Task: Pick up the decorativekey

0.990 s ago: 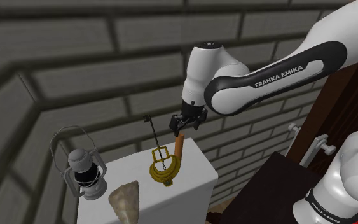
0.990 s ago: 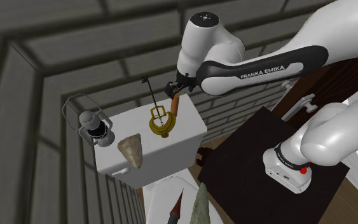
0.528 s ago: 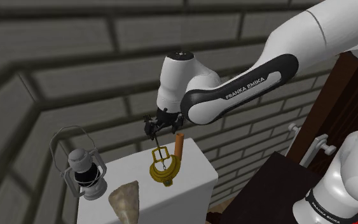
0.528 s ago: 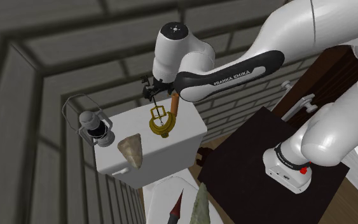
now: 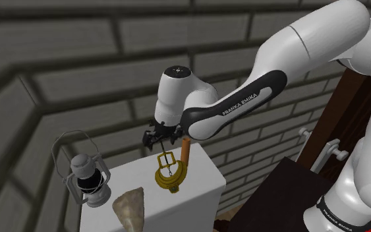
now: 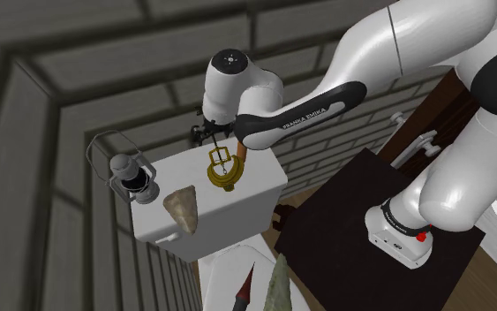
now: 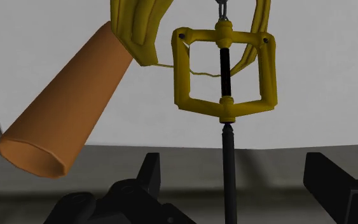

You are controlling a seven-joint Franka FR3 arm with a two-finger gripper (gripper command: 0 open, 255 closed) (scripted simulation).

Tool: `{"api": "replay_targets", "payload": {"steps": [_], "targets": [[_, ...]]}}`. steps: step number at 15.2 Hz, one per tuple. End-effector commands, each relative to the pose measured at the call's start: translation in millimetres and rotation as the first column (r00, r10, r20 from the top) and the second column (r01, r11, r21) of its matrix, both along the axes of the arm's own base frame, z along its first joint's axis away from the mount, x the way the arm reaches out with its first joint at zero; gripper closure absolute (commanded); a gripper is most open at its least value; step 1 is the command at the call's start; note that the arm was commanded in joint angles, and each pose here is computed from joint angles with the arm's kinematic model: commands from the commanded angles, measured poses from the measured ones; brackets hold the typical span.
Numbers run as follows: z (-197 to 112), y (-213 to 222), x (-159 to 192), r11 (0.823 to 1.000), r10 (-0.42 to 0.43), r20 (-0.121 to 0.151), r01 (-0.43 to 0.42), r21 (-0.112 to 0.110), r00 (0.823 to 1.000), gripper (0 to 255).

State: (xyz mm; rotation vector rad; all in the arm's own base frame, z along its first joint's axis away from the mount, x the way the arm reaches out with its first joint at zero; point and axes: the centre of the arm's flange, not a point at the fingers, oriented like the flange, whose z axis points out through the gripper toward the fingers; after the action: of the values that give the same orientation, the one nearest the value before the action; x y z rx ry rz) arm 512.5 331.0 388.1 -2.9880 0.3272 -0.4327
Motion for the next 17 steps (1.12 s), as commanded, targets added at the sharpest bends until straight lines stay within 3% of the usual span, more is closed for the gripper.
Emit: {"api": "replay_targets", "payload": {"steps": [1,3,4,13,17], "targets": [[-10.1,-0.7,-0.4,1.000,0.000,0.000,0.000,0.000,1.000,0],[-13.2,-0.7,-0.5,1.000,0.000,0.000,0.000,0.000,1.000,0],[-13.0,-1.0,-0.8,1.000,0.000,0.000,0.000,0.000,1.000,255],[-13.2,-0.7,-0.4,1.000,0.000,0.000,0.000,0.000,1.000,255],[8.0,-0.7,-0.4,1.000,0.000,0.000,0.000,0.000,1.000,255]]}}
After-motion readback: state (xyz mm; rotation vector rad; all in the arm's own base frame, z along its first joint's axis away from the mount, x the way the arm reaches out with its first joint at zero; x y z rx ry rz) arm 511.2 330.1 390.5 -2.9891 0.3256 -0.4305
